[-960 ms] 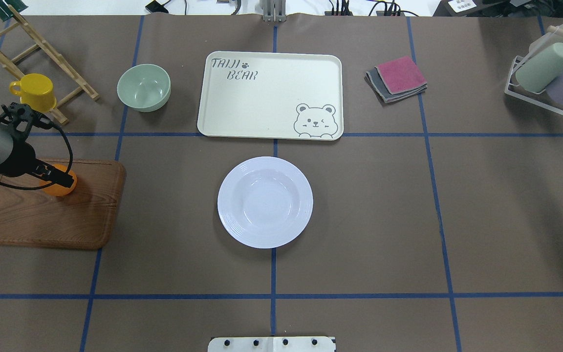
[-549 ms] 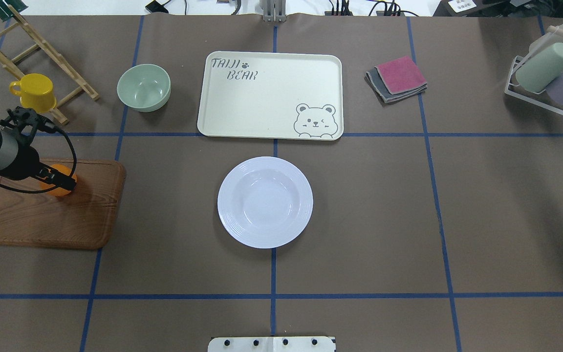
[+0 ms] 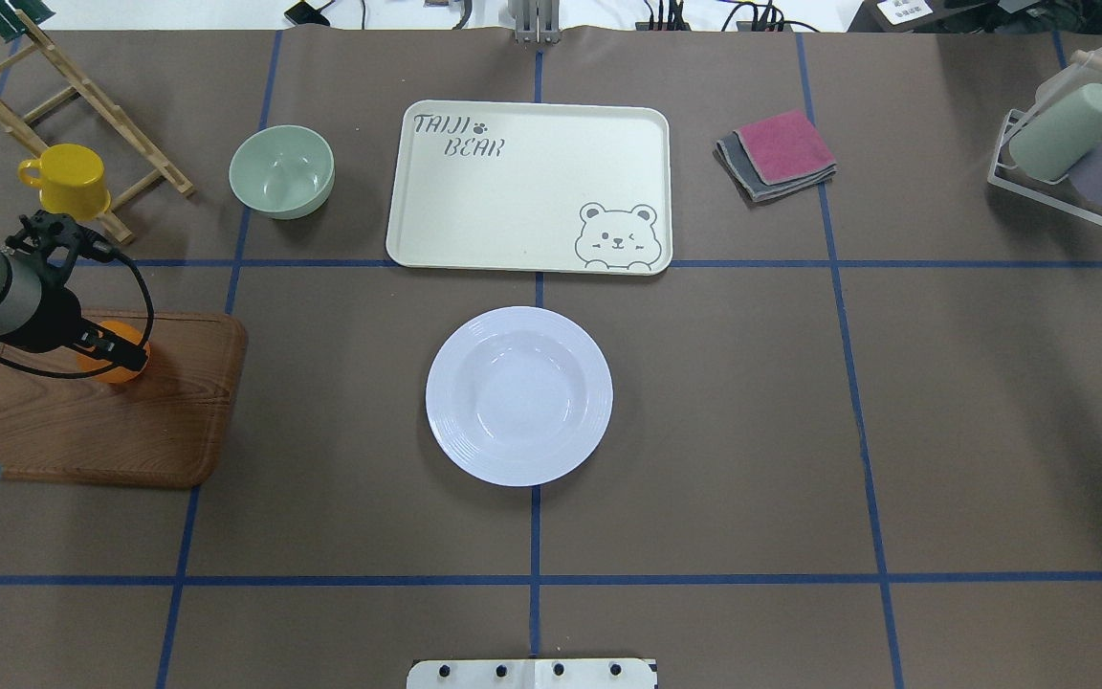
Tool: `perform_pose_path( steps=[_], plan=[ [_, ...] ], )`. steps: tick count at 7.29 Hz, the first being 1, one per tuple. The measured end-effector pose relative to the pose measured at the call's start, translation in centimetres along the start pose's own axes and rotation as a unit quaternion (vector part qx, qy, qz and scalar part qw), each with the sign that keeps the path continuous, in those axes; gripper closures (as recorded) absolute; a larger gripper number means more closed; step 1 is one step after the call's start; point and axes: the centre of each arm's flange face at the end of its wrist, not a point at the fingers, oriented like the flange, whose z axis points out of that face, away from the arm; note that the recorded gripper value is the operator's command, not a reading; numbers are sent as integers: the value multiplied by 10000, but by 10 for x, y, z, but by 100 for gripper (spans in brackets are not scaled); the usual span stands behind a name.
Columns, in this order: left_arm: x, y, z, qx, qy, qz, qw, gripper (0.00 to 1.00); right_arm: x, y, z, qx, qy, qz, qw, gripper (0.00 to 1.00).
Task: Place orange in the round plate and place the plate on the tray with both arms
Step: 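Reach the left gripper down to the orange on the wooden board and grasp it, then carry the orange with the left gripper onto the white plate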
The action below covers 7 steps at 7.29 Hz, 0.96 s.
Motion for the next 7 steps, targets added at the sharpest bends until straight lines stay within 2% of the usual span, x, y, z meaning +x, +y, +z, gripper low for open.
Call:
perform_pose_path(
  steps=[1,3,5,6,7],
  plan=[
    [10,-3,-12,80,102,-47,9999,100,0,-1,-1,5,1,-7,10000,0],
    [56,-23,-52,291,619,-444,9967,100,-2,-2,0,4,-5,-16,10000,0],
    [141,-52,-67,362,1131,-862,9892,100,-8,-6,3,-24,-17,-77,10000,0],
    [195,-63,-66,356,1213,-1043,9865,100,-11,-10,4,-32,-21,-115,9999,0],
    [260,-75,-67,327,1091,-1175,9865,100,-15,-13,6,-44,-29,-150,9999,0]
  ],
)
